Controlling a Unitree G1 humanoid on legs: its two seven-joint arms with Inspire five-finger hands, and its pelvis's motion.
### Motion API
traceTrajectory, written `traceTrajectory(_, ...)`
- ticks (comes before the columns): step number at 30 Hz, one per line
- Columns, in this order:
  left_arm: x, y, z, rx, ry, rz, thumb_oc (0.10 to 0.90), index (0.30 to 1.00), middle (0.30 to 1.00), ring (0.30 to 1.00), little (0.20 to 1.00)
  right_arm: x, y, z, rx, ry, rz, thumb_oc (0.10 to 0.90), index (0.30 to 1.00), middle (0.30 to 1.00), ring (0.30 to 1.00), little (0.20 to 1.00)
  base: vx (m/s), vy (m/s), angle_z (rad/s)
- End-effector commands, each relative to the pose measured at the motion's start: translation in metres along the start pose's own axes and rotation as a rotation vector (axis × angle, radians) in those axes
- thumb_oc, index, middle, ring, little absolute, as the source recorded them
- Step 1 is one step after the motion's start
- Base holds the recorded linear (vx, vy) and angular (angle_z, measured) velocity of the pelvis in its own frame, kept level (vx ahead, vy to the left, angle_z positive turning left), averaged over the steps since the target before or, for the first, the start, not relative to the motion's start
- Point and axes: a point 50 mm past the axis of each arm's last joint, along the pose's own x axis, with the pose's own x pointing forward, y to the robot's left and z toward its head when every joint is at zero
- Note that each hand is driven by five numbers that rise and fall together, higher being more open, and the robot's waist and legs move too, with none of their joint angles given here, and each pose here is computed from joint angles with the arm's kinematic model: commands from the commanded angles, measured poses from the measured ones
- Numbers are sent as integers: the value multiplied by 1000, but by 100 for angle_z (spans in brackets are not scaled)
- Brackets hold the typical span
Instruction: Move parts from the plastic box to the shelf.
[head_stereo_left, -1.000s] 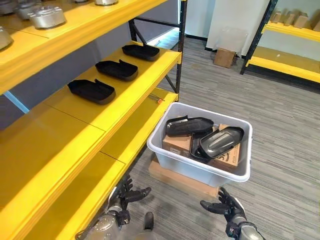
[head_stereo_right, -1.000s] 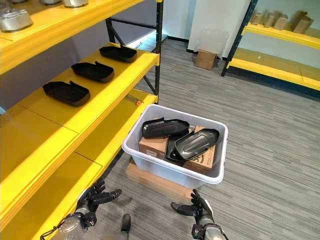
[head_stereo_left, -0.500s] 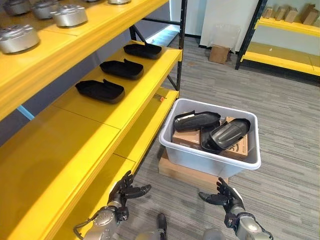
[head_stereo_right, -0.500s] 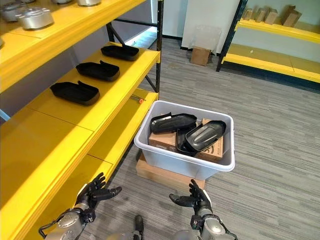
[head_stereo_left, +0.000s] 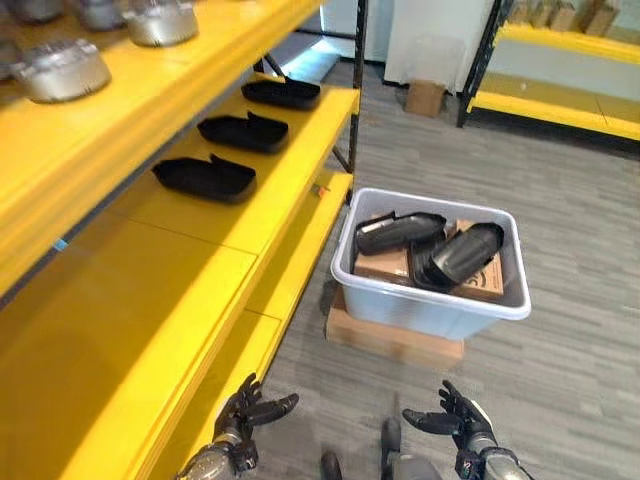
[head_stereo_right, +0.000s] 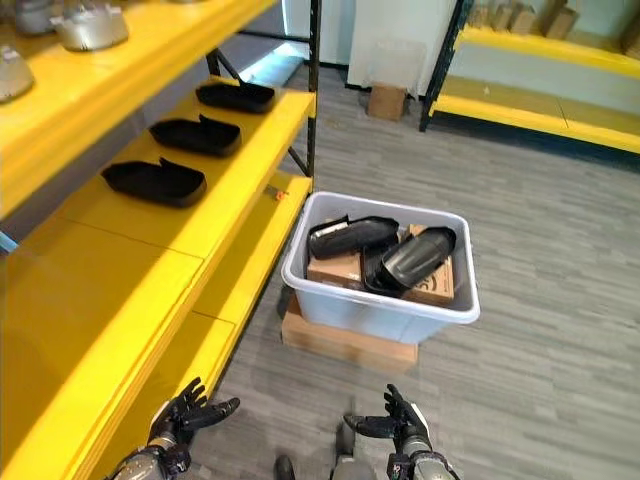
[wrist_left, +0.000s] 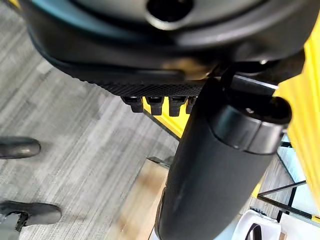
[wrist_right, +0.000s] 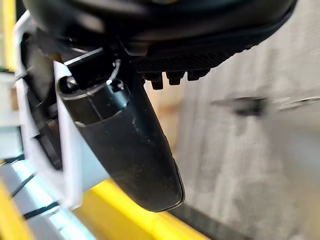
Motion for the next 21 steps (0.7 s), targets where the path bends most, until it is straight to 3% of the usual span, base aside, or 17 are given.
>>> traceTrajectory(1,2,-7,43,38,-202,-54,900,1000,1000,1000,1000,5,-2,44,-17,-199,17,900,1000,1000,1000,1000,111,-110,21)
traceTrajectory(21,2,-10,49,-26,-222,-50,900,1000,1000,1000,1000,4,-9,59,-84,-242,21,900,1000,1000,1000,1000,94,-138,4)
